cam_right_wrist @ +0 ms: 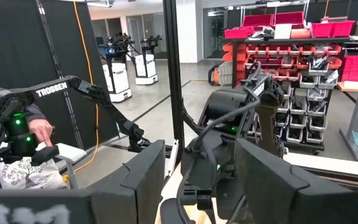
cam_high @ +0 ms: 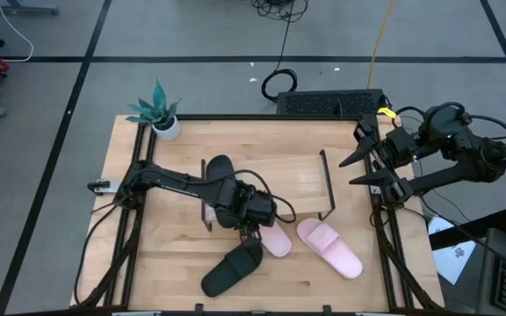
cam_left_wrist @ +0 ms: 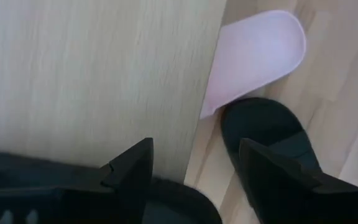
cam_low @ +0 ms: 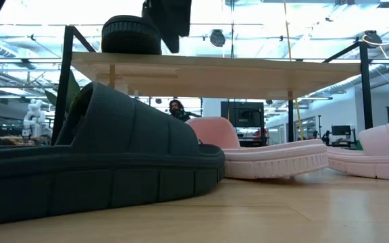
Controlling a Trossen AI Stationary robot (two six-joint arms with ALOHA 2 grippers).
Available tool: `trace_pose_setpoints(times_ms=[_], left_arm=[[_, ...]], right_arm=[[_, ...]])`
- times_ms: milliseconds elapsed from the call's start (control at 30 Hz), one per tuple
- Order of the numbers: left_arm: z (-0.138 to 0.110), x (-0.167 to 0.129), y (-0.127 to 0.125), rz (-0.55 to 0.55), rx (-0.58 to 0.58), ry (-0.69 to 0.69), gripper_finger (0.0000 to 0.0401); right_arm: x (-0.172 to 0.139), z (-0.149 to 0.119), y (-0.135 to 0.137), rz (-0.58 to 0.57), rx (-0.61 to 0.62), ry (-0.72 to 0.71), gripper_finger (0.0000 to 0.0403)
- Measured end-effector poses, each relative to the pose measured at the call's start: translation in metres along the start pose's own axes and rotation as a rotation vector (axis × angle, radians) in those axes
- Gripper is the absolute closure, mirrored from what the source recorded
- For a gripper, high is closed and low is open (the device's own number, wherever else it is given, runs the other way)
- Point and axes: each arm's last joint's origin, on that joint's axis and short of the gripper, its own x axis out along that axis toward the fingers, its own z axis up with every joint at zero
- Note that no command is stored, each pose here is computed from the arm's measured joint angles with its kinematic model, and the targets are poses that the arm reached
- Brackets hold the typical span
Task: Pick and place slides into the shelf
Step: Put the left black slipper on the shelf
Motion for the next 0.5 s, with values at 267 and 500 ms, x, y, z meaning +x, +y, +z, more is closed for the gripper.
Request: trace_pose_setpoints(times_ms=[267, 500], left_arm=[[-0.0104, -0.0012, 0.0012, 0.052, -0.048, 0.079, 0.0162], [-0.0111, -0.0015, 0.0016, 0.048, -0.098, 0.093, 0.0162]], right_arm=[[0.0, -0.0012, -0.0001, 0.0, 0.004, 0.012, 0.022], [0.0, -0.0012, 0.0, 0.0, -0.002, 0.012, 0.022]])
